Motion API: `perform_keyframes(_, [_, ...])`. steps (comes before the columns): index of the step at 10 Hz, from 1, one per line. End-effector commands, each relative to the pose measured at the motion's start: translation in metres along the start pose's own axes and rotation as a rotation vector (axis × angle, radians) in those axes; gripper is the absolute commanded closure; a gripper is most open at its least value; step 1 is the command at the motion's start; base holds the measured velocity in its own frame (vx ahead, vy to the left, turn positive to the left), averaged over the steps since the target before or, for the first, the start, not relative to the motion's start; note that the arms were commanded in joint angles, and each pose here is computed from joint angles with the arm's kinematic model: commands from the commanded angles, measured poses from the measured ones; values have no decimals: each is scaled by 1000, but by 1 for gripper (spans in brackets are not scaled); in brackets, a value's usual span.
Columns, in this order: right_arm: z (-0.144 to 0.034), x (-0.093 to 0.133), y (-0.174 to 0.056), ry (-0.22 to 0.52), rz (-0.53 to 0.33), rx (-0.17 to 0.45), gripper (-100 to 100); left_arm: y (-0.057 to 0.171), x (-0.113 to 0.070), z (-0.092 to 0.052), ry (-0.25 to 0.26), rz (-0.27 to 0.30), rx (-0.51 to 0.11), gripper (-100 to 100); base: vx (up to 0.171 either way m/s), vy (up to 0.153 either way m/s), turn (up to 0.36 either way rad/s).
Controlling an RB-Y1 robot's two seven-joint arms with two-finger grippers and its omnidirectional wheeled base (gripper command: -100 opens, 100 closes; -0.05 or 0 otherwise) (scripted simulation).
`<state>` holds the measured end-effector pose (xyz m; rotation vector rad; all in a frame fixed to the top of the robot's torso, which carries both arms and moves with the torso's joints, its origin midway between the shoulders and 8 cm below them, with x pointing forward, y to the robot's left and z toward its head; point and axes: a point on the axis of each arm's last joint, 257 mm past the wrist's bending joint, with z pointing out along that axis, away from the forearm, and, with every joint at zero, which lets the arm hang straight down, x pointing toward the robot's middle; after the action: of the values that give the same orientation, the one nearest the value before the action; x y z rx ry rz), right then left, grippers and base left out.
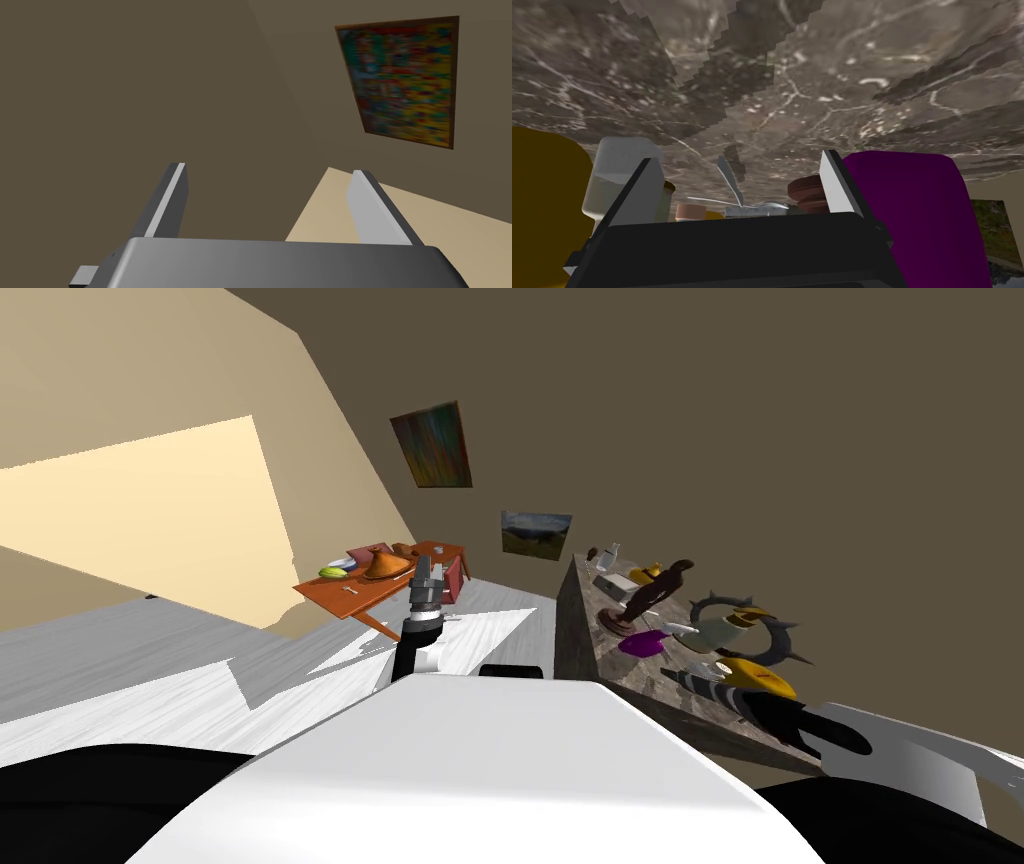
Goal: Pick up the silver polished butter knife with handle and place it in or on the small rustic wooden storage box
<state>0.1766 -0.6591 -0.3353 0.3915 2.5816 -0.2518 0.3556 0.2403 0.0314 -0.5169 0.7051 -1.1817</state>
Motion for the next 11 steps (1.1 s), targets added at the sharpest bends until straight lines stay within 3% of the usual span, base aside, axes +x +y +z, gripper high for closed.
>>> perform_keyframes(1, [-1, -1, -10, 24, -20, 33, -100, 0, 0, 0, 0, 0, 0, 0, 223, -86, 125])
perform_keyframes(6, [-4, 2, -21, 51, -16, 69, -100, 0, 0, 0, 0, 0, 0, 0, 194, -119, 73])
perform_keyframes(7, [-4, 2, -21, 51, -15, 70, 0, 0, 0, 0, 0, 0, 0, 0, 17, -12, 3])
perform_keyframes(8, [-3, 5, -26, 45, -25, 65, -100, 0, 0, 0, 0, 0, 0, 0, 61, 11, -71])
perform_keyframes(11, [-4, 19, -39, 33, -54, 48, -100, 0, 0, 0, 0, 0, 0, 0, 152, 29, -124])
